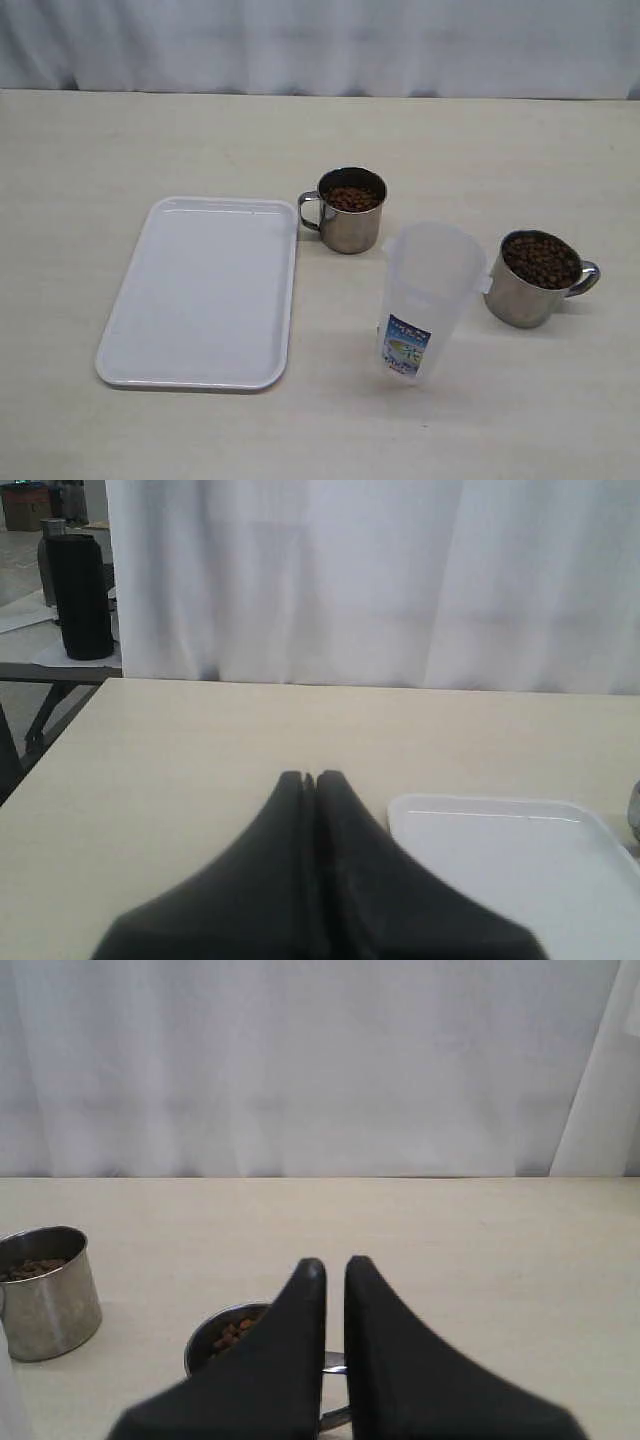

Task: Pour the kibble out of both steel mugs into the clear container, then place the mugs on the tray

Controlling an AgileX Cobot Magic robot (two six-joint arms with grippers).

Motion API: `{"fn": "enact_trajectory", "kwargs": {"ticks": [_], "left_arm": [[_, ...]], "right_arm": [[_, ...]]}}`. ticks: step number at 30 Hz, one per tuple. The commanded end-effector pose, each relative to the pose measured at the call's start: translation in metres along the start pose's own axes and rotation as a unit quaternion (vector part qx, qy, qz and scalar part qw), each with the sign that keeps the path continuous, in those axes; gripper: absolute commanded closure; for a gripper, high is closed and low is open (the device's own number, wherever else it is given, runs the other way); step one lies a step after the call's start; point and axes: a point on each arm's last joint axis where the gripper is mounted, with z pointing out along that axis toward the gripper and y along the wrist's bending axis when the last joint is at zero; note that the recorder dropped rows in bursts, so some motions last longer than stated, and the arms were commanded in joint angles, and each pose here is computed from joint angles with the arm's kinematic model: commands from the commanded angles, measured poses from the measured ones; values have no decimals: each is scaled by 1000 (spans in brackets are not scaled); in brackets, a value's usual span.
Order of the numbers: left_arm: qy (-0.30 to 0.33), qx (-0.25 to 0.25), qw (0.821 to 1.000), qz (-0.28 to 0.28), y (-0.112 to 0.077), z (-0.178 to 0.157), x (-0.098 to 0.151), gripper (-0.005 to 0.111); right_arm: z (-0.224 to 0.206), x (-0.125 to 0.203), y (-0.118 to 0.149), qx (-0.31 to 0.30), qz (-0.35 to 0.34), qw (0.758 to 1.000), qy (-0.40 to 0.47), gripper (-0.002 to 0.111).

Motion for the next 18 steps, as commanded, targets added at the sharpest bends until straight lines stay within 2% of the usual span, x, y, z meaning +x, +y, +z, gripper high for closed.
{"fn": "enact_trajectory", "kwargs": {"ticks": [1, 8, 11, 15, 18], "left_arm": [[-2, -1, 1000, 2, 0, 0, 0, 107], [-2, -1, 1000, 2, 0, 0, 0, 107], [-2, -1, 1000, 2, 0, 0, 0, 107], [-2, -1, 1000, 2, 0, 0, 0, 107], [-2, -1, 1000, 2, 0, 0, 0, 107]], "right_arm": [[0, -1, -1, 5, -24, 1000, -12, 103], [-1, -14, -1, 8, -27, 996, -81, 103], [-4, -25, -2, 5, 33, 989, -143, 103], [5, -13, 0, -9, 66, 996, -63, 103], [32, 3, 15, -79, 37, 993, 73, 103]]}}
